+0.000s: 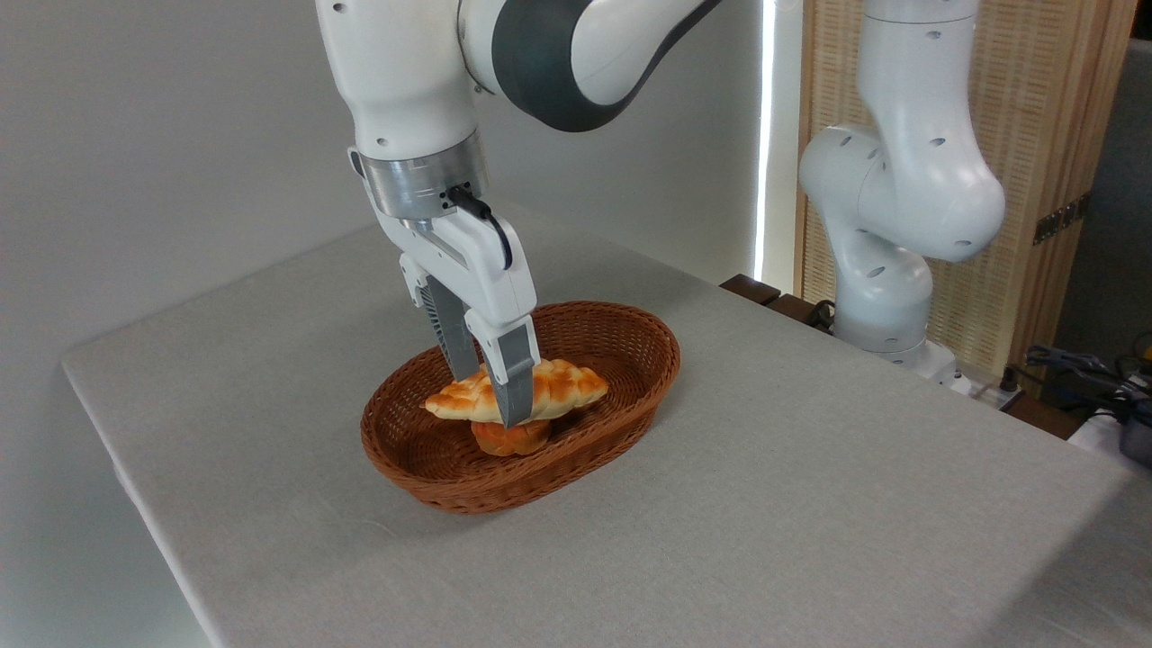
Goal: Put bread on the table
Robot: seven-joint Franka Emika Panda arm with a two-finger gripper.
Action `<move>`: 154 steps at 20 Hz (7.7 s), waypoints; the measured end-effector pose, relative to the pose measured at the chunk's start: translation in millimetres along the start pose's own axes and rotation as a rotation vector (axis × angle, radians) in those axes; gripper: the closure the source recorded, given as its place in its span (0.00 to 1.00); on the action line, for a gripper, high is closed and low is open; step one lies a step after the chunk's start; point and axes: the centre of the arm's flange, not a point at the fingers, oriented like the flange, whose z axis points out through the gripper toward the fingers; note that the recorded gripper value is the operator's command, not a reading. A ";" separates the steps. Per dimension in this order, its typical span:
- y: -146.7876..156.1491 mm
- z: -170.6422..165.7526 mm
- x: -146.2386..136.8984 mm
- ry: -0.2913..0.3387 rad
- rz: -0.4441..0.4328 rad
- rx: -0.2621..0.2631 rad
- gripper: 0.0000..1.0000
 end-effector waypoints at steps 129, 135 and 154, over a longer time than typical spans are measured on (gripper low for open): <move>-24.1 -24.8 -101.9 0.126 0.038 -0.102 0.38; -63.7 -3.5 -152.4 0.095 -0.100 -0.131 0.00; -75.4 40.5 -136.8 0.006 -0.110 -0.177 0.00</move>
